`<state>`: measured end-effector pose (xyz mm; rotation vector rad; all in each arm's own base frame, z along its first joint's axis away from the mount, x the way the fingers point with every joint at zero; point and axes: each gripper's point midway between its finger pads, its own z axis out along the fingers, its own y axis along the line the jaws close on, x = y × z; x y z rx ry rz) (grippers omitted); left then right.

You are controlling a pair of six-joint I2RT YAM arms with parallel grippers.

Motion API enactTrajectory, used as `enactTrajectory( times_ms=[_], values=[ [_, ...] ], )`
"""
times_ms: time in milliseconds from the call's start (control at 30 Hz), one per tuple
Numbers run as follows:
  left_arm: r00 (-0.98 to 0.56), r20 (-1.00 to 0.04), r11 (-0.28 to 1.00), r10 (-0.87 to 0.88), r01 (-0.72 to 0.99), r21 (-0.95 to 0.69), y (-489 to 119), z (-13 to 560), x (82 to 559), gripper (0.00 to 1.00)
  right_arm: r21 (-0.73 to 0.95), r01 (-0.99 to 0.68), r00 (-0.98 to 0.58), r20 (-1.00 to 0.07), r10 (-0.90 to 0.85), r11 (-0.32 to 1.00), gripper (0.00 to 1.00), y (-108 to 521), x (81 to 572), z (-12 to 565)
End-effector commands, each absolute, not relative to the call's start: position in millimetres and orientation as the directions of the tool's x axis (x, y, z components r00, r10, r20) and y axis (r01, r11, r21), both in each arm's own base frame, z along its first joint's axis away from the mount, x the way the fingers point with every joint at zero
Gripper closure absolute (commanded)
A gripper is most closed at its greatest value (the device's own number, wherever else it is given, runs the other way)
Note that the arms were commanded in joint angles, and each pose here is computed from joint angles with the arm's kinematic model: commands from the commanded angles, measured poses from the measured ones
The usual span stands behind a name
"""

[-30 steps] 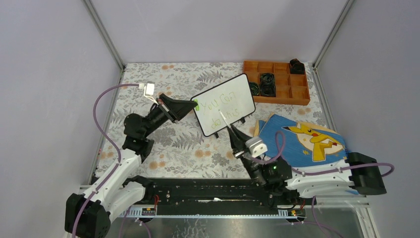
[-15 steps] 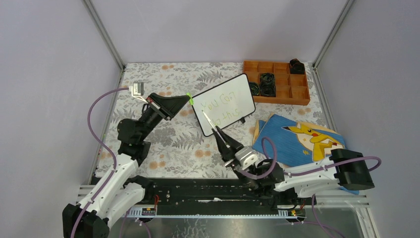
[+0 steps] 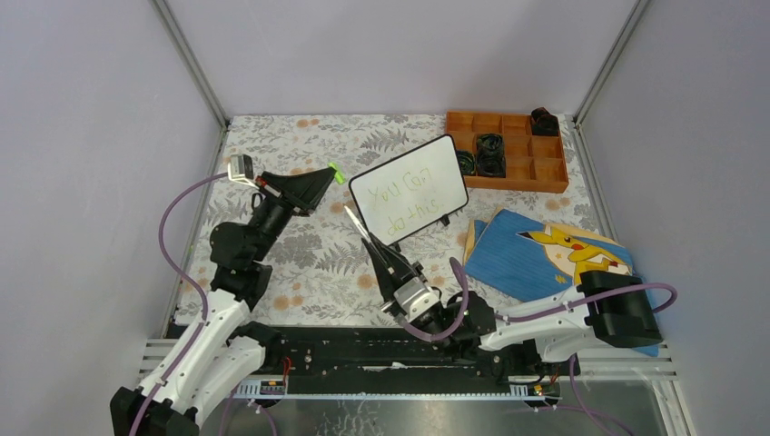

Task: Write a sentence on the whiteboard
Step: Close the whiteboard marker at the center of the board.

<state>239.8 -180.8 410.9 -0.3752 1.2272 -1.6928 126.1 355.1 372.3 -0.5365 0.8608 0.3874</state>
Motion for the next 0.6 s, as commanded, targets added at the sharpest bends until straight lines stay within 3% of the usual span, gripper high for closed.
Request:
enactTrajectory(
  times_ms=[0,567],
  values=[
    [-0.487,-0.217,-0.063,-0.846,0.496,-0.866,-176.5,417.6,235.3,1.0,-0.144,-0.521,0.621,-0.74,0.258,0.841,1.0,342.3,121.8,420.3],
    [-0.462,-0.224,-0.047,-0.858,0.504,-0.863,-167.8,420.7,221.1,1.0,-0.092,-0.529,0.589,-0.755,0.287,0.843,1.0,347.2,124.4,424.3]
  ],
)
